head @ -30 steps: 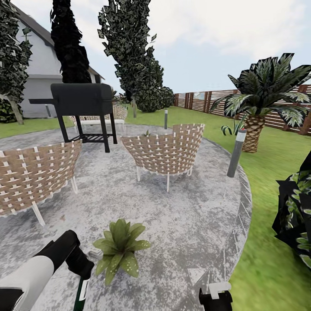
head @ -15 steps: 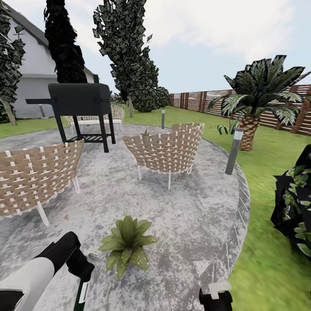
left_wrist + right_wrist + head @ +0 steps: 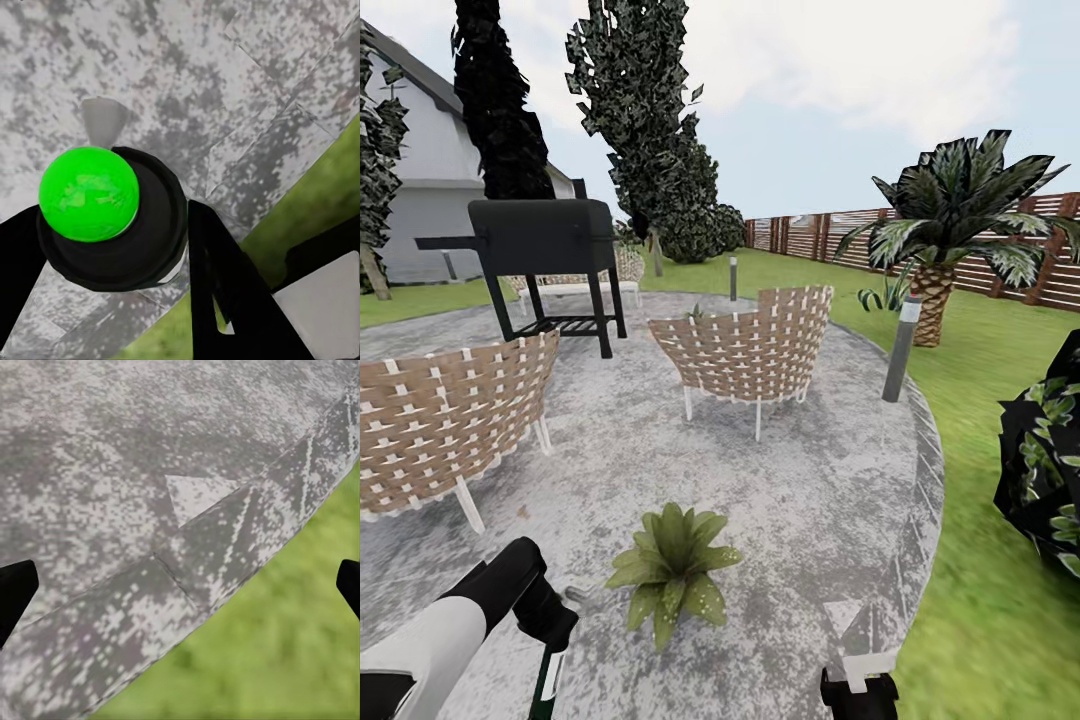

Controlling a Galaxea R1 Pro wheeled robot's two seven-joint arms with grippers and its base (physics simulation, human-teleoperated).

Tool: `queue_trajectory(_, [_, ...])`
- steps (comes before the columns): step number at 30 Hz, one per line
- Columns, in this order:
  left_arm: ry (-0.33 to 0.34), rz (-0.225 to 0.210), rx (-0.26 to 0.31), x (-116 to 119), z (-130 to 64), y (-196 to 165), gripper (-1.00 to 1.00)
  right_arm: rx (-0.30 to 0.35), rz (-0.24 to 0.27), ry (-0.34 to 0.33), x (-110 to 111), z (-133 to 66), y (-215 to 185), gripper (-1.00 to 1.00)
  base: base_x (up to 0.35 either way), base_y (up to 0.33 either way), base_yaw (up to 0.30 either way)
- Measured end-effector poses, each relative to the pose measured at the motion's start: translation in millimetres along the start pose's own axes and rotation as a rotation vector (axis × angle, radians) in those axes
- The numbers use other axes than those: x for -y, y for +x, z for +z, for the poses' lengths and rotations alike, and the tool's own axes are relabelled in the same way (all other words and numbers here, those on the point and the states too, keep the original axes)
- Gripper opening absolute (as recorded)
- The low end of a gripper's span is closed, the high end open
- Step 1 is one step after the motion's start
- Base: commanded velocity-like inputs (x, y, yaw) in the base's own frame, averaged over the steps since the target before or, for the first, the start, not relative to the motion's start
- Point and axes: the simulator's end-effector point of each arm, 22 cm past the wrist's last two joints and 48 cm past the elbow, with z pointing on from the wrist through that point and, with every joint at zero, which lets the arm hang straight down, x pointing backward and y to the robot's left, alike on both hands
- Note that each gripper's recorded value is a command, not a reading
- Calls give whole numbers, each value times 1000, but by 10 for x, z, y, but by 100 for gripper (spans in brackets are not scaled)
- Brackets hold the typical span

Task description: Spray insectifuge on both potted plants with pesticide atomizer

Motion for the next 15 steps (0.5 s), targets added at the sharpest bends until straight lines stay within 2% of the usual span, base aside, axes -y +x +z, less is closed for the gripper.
queue_trajectory(6, [-57, 5, -24, 31, 238, 145, -100, 1, 1, 2, 7, 3, -5, 100, 0, 1, -53])
queue_trajectory(15, [-63, 0, -19, 26, 259, 151, -100, 1, 1, 3, 10, 2, -3, 100, 0, 0, -281])
